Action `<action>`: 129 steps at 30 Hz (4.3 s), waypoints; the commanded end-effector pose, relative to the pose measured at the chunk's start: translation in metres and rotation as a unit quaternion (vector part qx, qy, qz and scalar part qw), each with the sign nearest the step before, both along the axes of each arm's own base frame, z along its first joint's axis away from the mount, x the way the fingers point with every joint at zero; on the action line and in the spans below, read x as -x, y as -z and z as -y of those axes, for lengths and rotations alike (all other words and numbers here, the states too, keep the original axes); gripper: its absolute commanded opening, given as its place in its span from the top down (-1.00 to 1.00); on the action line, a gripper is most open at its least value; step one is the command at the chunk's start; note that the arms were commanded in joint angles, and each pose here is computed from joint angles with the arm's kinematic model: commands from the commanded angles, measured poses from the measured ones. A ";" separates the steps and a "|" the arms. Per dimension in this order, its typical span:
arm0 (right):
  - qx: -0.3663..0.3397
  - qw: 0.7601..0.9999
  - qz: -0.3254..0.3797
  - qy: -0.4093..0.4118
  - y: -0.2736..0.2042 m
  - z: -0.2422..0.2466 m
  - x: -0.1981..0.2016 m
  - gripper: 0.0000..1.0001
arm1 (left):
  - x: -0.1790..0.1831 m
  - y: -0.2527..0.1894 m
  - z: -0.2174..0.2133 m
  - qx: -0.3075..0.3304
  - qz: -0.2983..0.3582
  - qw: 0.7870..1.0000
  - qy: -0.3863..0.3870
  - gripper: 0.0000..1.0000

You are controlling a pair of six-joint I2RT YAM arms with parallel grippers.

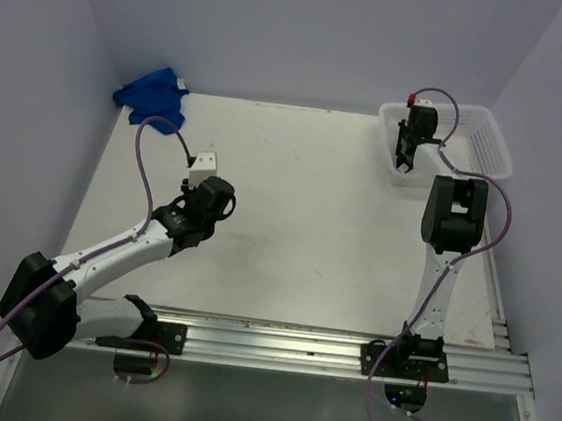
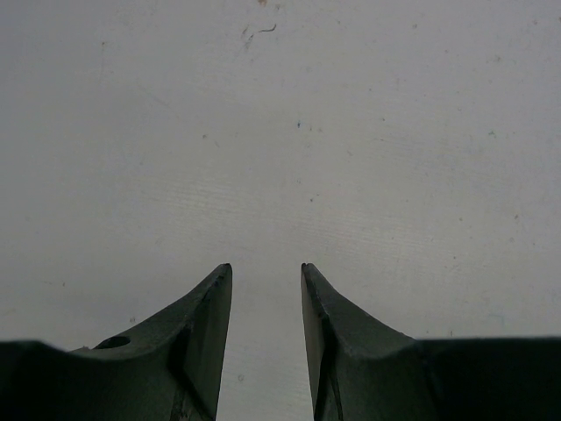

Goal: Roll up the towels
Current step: Place the rolled towel into the container, then grab a towel with the left arm

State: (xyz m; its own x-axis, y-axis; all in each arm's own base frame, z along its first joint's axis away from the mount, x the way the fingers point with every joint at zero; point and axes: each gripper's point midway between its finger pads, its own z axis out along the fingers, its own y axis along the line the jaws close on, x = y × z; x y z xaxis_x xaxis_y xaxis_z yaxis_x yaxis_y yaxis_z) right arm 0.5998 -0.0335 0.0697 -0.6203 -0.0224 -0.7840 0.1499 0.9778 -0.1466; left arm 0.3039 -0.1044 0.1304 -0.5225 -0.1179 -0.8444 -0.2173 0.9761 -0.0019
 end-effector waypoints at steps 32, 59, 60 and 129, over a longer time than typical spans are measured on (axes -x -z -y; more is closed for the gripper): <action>-0.058 0.995 0.074 0.019 -0.040 -0.040 0.013 -0.91 | 0.001 -0.035 0.011 0.030 0.017 0.999 0.041 0.14; -0.002 0.966 0.258 0.031 -0.103 -0.070 0.019 -0.98 | -0.005 -0.058 0.026 0.058 0.046 0.994 0.077 0.12; -0.004 0.966 0.259 0.023 -0.101 -0.073 0.023 -0.98 | -0.005 -0.059 0.026 0.059 0.047 0.994 0.076 0.12; -0.257 0.877 0.003 -0.405 -0.057 -0.370 0.334 -0.64 | -0.328 0.045 -0.197 0.110 -0.011 0.976 -0.186 1.00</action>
State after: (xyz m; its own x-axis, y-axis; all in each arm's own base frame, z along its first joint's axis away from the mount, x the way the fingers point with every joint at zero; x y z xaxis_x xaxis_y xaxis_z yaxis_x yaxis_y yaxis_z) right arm 0.2630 0.3264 0.1083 -0.5686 -0.1198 -0.8138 -0.6094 0.7260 0.3189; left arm 0.6207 0.1002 0.0293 -0.4921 -0.5143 -0.7024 -0.6213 0.7727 -0.1305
